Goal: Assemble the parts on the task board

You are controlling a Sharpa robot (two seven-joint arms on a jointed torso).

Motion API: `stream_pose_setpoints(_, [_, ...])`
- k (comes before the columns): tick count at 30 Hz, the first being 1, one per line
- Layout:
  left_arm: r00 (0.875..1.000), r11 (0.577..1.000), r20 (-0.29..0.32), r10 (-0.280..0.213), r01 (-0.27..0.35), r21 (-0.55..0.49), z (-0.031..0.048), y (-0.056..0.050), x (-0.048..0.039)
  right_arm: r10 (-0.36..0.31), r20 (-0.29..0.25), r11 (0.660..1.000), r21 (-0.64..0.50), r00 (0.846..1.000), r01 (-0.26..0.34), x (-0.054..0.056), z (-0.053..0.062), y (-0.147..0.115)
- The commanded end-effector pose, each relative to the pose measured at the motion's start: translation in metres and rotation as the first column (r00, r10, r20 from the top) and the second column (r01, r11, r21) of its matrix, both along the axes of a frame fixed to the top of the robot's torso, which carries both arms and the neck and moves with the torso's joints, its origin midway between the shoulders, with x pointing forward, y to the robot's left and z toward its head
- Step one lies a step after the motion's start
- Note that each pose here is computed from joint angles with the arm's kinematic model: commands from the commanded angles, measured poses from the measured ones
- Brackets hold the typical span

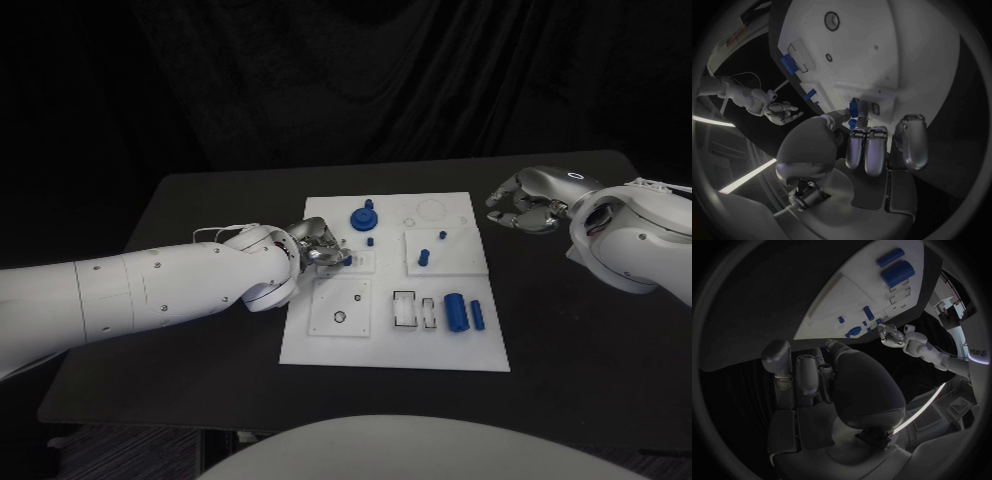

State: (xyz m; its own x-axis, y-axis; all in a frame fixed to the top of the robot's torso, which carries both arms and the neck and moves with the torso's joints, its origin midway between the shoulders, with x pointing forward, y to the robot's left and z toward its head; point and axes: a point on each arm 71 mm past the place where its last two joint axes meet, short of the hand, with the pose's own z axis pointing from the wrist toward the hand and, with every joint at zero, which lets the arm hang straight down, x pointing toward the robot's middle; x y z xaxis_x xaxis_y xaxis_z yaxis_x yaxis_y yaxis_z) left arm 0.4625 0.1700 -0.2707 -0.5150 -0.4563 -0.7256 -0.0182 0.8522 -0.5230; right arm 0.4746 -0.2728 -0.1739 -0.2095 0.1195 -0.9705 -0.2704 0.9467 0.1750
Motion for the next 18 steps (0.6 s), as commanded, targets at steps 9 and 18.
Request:
stream_pose_setpoints(9, [1.000, 1.000, -0.019, -0.025, 0.025, -0.004, -0.0047, 0.0003, -0.0044, -0.015, 0.000, 1.000, -0.003, 1.000, 0.015, -0.0004, -0.0007, -0.0017])
stream_pose_setpoints(18, [1.000, 1.000, -0.016, -0.022, 0.022, -0.005, -0.0048, 0.0017, -0.0046, -0.016, -0.001, 1.000, -0.004, 1.000, 0.016, -0.0004, -0.0008, -0.0025])
